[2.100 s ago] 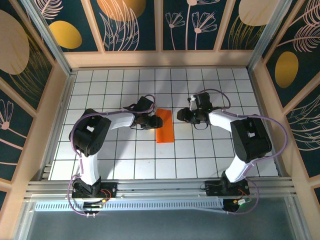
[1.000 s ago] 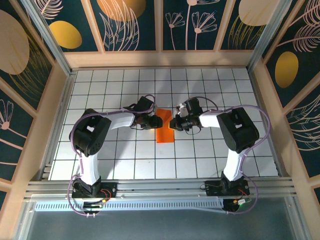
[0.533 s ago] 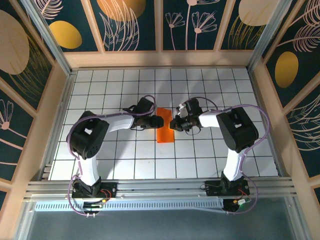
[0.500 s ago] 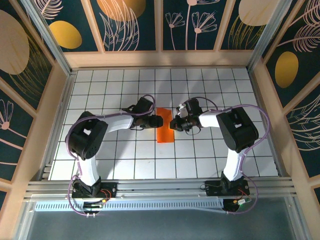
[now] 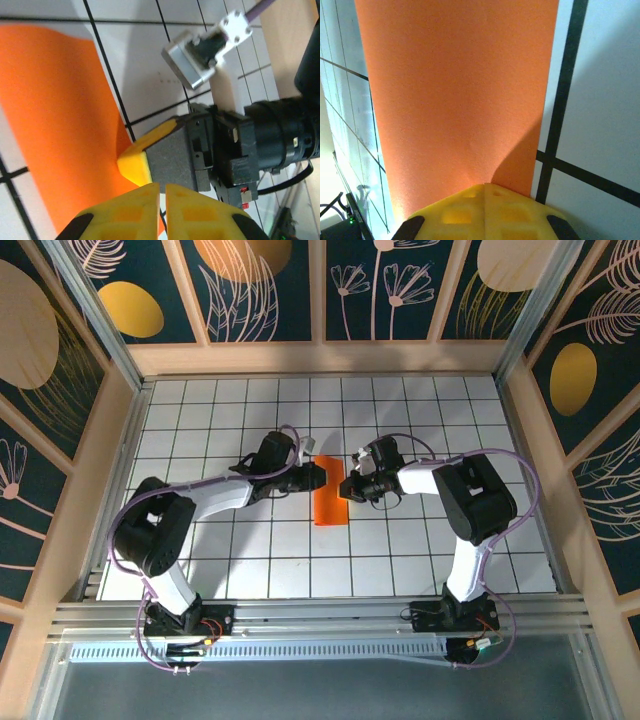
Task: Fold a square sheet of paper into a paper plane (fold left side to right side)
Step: First fold the square sheet of paper in half at the center of the table.
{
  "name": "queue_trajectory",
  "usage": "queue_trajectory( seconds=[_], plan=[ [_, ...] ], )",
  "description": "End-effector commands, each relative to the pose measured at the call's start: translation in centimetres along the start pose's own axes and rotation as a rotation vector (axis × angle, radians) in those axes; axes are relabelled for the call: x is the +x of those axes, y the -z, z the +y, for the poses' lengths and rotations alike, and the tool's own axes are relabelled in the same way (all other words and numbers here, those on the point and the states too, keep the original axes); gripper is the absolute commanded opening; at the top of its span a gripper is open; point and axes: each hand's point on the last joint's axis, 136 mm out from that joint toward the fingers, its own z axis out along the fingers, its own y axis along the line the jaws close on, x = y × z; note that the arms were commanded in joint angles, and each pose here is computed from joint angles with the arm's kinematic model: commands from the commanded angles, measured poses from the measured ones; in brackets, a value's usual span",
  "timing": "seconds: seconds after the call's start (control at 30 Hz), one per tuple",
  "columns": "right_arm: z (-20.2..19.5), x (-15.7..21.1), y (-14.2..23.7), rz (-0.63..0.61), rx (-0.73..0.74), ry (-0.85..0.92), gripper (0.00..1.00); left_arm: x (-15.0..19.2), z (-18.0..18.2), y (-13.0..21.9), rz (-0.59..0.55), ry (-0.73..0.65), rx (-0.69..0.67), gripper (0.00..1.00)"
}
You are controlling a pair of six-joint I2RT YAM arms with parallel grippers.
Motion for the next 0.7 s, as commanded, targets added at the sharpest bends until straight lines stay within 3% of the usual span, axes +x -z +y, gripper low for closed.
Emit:
queue_trajectory(
  seconds=[0.0, 0.33, 0.67],
  plan=[
    [-5.0, 2.4, -1.1, 0.056, 0.186, -0.056, 0.0, 1.1, -0.5, -1.3, 0.054, 0.012, 0.094, 0.09],
    [-5.4, 2.6, -1.0, 0.062, 0.208, -0.052, 0.0, 3.7, 4.1, -3.2, 0.111, 0.072, -0.03, 0.08],
    [-6.0, 2.8, -0.9, 0.071, 0.245, -0.045, 0.0, 5.2, 8.3, -2.7, 0.125, 0.113, -0.158, 0.02]
  ],
)
